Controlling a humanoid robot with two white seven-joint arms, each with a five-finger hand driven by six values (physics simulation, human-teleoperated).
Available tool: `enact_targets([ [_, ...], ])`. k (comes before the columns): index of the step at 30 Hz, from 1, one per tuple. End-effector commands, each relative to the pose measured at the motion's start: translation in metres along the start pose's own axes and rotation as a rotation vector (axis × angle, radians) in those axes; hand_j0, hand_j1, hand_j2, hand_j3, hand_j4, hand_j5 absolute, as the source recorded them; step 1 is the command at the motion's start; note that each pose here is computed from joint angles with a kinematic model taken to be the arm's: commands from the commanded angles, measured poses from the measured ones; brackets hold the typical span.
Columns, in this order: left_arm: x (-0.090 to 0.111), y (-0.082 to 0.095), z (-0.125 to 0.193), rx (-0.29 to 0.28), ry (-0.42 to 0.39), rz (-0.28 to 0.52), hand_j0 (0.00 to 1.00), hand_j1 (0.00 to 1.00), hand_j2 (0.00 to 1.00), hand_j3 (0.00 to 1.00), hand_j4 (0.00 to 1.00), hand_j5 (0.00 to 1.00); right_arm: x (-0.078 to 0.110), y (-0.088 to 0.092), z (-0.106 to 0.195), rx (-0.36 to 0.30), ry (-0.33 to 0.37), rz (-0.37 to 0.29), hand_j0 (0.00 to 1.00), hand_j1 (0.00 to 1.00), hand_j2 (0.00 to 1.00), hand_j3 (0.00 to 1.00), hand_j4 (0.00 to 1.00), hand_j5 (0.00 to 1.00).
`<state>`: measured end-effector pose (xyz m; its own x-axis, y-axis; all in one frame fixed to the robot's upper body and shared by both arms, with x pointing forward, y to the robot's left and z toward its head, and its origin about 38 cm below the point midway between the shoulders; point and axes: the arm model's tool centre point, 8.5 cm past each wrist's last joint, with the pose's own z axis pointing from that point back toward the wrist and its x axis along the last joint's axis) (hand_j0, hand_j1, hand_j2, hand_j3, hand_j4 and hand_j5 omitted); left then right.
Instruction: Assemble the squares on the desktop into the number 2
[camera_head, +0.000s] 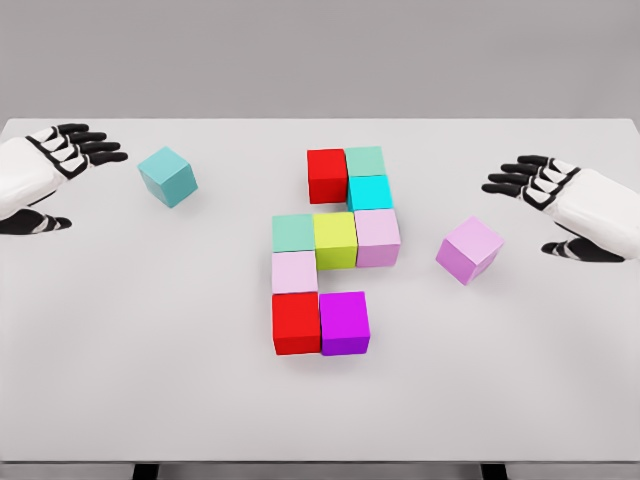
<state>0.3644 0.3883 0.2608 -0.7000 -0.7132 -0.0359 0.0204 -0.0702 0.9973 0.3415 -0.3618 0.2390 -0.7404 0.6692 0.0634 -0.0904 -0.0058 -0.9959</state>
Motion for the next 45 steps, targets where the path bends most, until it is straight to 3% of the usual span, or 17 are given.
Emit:
enact_targets([
  [1, 0.001, -0.002, -0.001, -0.006, -0.004, 0.005, 1.0, 1.0, 1.0, 1.0, 1.0, 1.0, -0.003, -0.002, 0.004, 0.025, 0.006, 0.015, 1.0, 1.0, 1.0, 1.0, 1.0, 1.0],
  [7, 0.007, -0.01, -0.022, -0.068, -0.058, -0.034, 1.0, 1.0, 1.0, 1.0, 1.0, 1.0, -0.008, -0.021, 0.01, 0.012, 0.026, 0.044, 1.0, 1.0, 1.0, 1.0, 1.0, 1.0],
  [9, 0.008, -0.012, -0.024, -0.101, -0.063, -0.04, 1.0, 1.0, 1.0, 1.0, 1.0, 1.0, -0.008, -0.011, 0.007, 0.151, 0.027, 0.038, 1.0, 1.0, 1.0, 1.0, 1.0, 1.0],
  [11, 0.011, -0.011, -0.031, -0.121, -0.083, -0.048, 1.0, 1.0, 1.0, 1.0, 1.0, 1.0, -0.007, -0.011, 0.006, 0.198, 0.023, 0.045, 1.0, 1.0, 1.0, 1.0, 1.0, 1.0],
  [15, 0.007, -0.01, -0.042, -0.154, -0.095, -0.076, 1.0, 1.0, 1.0, 1.0, 1.0, 1.0, -0.014, -0.03, 0.014, 0.148, 0.066, 0.079, 1.0, 1.0, 1.0, 1.0, 1.0, 1.0],
  [16, 0.003, -0.011, -0.044, -0.16, -0.089, -0.075, 1.0, 1.0, 1.0, 1.0, 1.0, 1.0, -0.014, -0.027, 0.013, 0.127, 0.071, 0.069, 1.0, 1.0, 1.0, 1.0, 1.0, 1.0],
  [18, -0.001, -0.011, -0.051, -0.168, -0.091, -0.076, 1.0, 1.0, 1.0, 1.0, 1.0, 1.0, -0.013, -0.019, 0.011, 0.162, 0.079, 0.05, 1.0, 1.0, 1.0, 1.0, 1.0, 1.0],
  [19, -0.001, -0.013, -0.056, -0.177, -0.097, -0.075, 1.0, 1.0, 1.0, 1.0, 1.0, 1.0, -0.008, -0.004, 0.004, 0.164, 0.076, -0.001, 1.0, 1.0, 1.0, 1.0, 1.0, 1.0],
  [20, -0.001, -0.015, -0.061, -0.173, -0.101, -0.07, 1.0, 1.0, 1.0, 1.0, 1.0, 1.0, -0.007, -0.004, -0.002, 0.117, 0.075, -0.016, 1.0, 1.0, 1.0, 1.0, 1.0, 1.0],
  [22, -0.002, -0.015, -0.066, -0.183, -0.107, -0.078, 1.0, 1.0, 1.0, 1.0, 1.0, 1.0, -0.009, -0.013, -0.003, 0.109, 0.076, 0.003, 1.0, 1.0, 1.0, 1.0, 1.0, 1.0],
  [28, -0.014, -0.016, -0.088, -0.188, -0.094, -0.072, 1.0, 1.0, 1.0, 1.0, 1.0, 1.0, -0.009, -0.016, -0.005, 0.265, 0.029, 0.074, 1.0, 1.0, 1.0, 1.0, 1.0, 1.0],
  [30, -0.021, -0.017, -0.094, -0.207, -0.084, -0.081, 1.0, 1.0, 1.0, 1.0, 1.0, 1.0, -0.002, -0.012, -0.02, 0.301, -0.024, 0.081, 1.0, 1.0, 1.0, 1.0, 1.0, 1.0],
  [33, -0.027, -0.025, -0.105, -0.227, -0.07, -0.062, 1.0, 1.0, 1.0, 1.0, 1.0, 1.0, 0.008, 0.012, -0.041, 0.372, -0.1, 0.044, 1.0, 1.0, 1.0, 1.0, 1.0, 1.0],
  [36, -0.031, -0.027, -0.109, -0.259, -0.065, -0.068, 1.0, 1.0, 1.0, 1.0, 1.0, 1.0, -0.008, -0.004, -0.047, 0.347, -0.087, 0.026, 1.0, 1.0, 1.0, 1.0, 1.0, 1.0],
  [41, -0.035, -0.034, -0.118, -0.299, -0.06, -0.073, 1.0, 1.0, 1.0, 1.0, 1.0, 1.0, -0.011, -0.039, -0.026, 0.456, -0.112, 0.063, 1.0, 1.0, 1.0, 1.0, 1.0, 1.0],
  [43, -0.039, -0.034, -0.119, -0.314, -0.052, -0.079, 1.0, 1.0, 1.0, 1.0, 1.0, 1.0, -0.003, -0.026, -0.042, 0.56, -0.175, 0.078, 1.0, 1.0, 1.0, 1.0, 1.0, 1.0],
  [45, -0.039, -0.037, -0.126, -0.313, -0.05, -0.069, 1.0, 1.0, 1.0, 1.0, 1.0, 1.0, -0.005, -0.024, -0.049, 0.618, -0.188, 0.099, 1.0, 1.0, 1.0, 1.0, 1.0, 1.0],
])
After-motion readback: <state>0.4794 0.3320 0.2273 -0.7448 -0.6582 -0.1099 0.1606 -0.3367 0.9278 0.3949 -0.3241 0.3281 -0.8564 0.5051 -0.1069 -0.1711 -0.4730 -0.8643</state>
